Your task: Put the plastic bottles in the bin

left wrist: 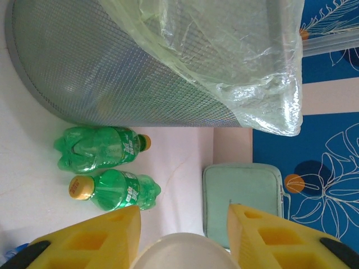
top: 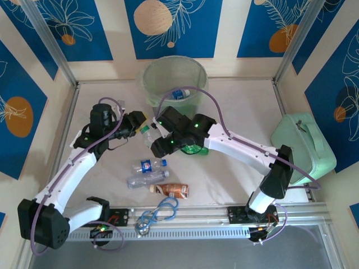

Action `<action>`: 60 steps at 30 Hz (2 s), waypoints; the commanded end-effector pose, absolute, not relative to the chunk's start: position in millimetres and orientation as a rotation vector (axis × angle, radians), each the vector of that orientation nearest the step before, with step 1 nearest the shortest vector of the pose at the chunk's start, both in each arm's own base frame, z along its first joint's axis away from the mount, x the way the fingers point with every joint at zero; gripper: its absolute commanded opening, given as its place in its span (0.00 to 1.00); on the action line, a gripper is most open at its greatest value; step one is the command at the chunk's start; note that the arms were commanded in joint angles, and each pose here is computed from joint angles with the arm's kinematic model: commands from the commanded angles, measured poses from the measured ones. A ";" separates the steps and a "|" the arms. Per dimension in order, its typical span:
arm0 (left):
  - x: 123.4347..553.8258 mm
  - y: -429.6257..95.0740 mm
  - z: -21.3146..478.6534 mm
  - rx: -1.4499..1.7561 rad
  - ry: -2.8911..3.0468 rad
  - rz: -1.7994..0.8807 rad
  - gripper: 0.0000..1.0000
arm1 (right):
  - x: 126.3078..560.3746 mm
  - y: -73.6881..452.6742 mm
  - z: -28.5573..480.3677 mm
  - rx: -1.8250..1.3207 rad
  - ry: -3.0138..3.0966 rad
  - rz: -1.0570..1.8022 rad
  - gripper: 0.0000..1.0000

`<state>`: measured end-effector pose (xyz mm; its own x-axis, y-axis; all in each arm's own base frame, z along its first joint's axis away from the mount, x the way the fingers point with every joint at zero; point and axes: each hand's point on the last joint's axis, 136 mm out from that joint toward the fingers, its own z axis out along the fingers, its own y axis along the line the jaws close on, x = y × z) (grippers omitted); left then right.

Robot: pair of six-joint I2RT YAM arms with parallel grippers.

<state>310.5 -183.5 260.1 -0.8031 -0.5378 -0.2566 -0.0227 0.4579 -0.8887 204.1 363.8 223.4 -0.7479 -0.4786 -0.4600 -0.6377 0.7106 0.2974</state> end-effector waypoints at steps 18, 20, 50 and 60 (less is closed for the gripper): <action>344.8 -127.9 414.1 -0.602 1.308 -1.593 0.19 | 246.5 320.8 373.1 -0.267 2.309 1.545 0.99; 344.3 -125.8 424.0 -0.594 1.252 -1.618 0.19 | 250.1 323.1 382.9 -0.247 2.261 1.629 0.99; 349.1 -125.5 421.4 -0.640 1.174 -1.712 0.09 | 303.4 358.2 399.0 -0.232 2.157 1.728 0.68; 354.1 -130.5 405.5 -0.659 1.255 -1.679 0.12 | 308.3 354.3 406.2 -0.228 2.135 1.725 0.47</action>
